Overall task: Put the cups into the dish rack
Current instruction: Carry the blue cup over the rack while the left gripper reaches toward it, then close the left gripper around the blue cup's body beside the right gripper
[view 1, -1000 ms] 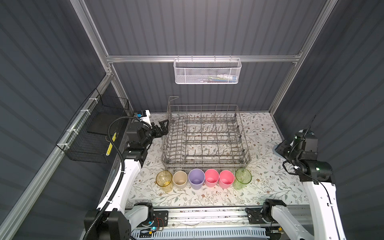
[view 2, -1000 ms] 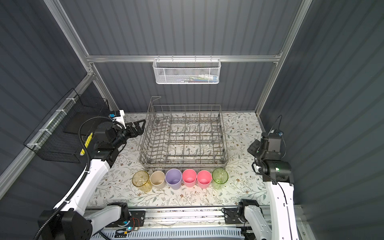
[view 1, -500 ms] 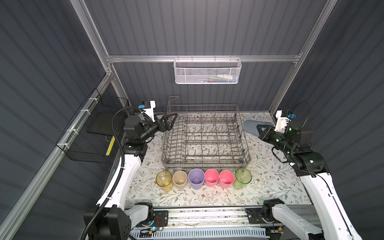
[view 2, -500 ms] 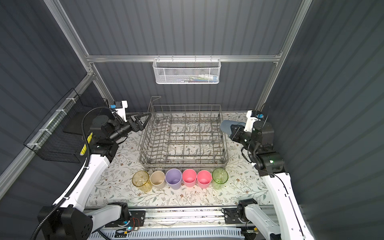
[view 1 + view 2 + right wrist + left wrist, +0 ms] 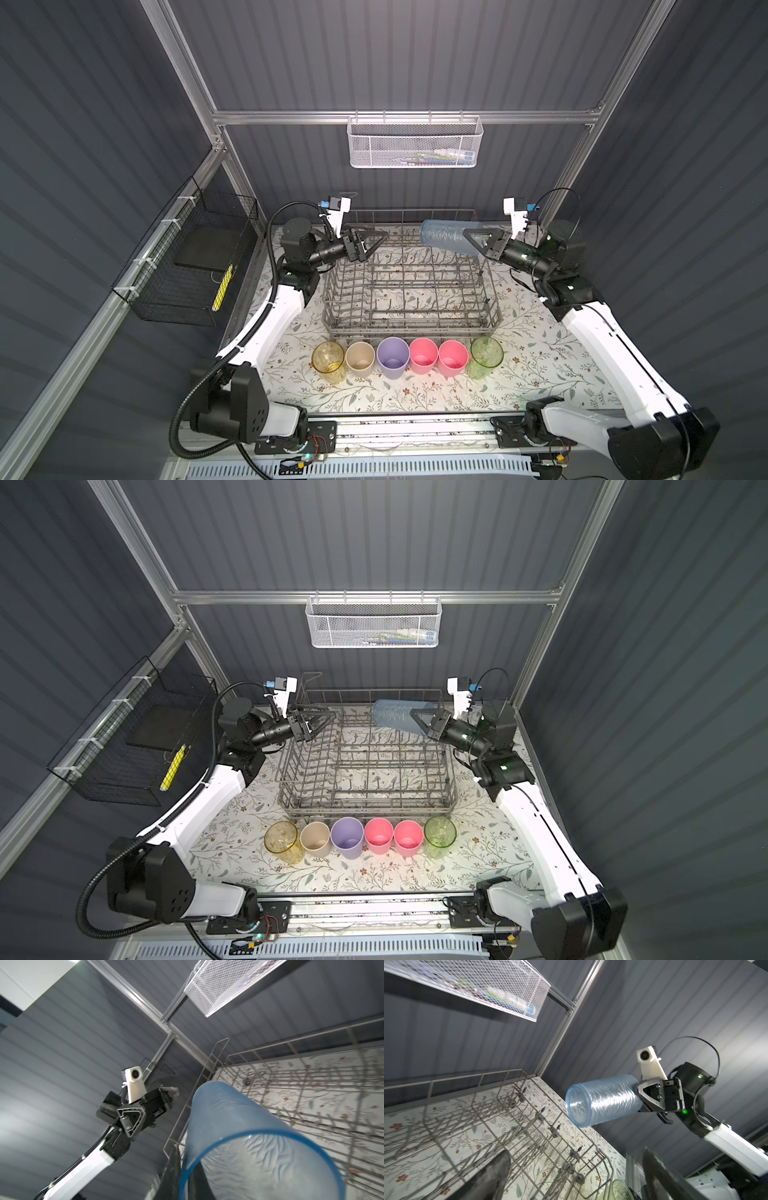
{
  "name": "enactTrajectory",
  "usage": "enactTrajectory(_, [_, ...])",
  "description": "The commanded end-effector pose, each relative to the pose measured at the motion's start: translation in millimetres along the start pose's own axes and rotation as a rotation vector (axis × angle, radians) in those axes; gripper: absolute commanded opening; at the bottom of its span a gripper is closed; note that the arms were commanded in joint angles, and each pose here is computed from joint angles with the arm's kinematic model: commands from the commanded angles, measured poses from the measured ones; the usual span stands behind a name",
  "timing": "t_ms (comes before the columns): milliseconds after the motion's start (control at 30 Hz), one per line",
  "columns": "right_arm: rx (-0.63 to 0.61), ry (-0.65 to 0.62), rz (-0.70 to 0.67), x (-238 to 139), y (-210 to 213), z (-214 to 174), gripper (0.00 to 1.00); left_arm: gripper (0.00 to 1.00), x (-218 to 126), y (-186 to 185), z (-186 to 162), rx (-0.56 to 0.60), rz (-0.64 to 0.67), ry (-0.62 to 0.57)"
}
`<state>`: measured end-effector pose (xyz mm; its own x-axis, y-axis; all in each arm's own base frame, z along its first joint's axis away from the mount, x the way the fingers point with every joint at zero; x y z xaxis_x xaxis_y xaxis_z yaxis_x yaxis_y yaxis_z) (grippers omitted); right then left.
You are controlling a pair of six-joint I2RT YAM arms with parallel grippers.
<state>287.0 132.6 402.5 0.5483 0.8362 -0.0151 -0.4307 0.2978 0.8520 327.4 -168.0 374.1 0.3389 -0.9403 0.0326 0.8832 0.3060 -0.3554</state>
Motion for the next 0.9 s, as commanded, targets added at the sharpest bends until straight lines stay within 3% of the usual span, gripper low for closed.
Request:
enactTrajectory(0, [-0.008, 0.087, 0.183, 6, 16, -2, 0.00, 0.99, 13, -15, 6, 0.057, -0.137, 0.020])
enactTrajectory(367, [0.071, 0.245, 0.285, 21, -4, -14, 0.00, 1.00, 27, -18, -6, 0.084, -0.225, 0.062])
enactTrajectory(533, [0.096, 0.258, 0.377, 23, -4, -13, 0.00, 1.00, 33, -17, -10, 0.073, -0.236, 0.072])
enactTrajectory(867, [0.108, 0.285, 0.392, 28, -7, -16, 0.00, 0.99, 45, -22, -18, 0.071, -0.279, 0.094])
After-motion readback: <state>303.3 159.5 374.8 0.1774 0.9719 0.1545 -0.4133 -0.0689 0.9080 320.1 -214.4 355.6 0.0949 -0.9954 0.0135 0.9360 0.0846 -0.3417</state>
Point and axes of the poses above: each gripper's point midway between its finger pads, its own x axis out along the fingers, its own y axis along the line the jaws close on, z = x × y, the point moved 8 cm from there along -x, back along the fingers, and after that the axes turned 10 degrees about x, right-handed, at the moved point
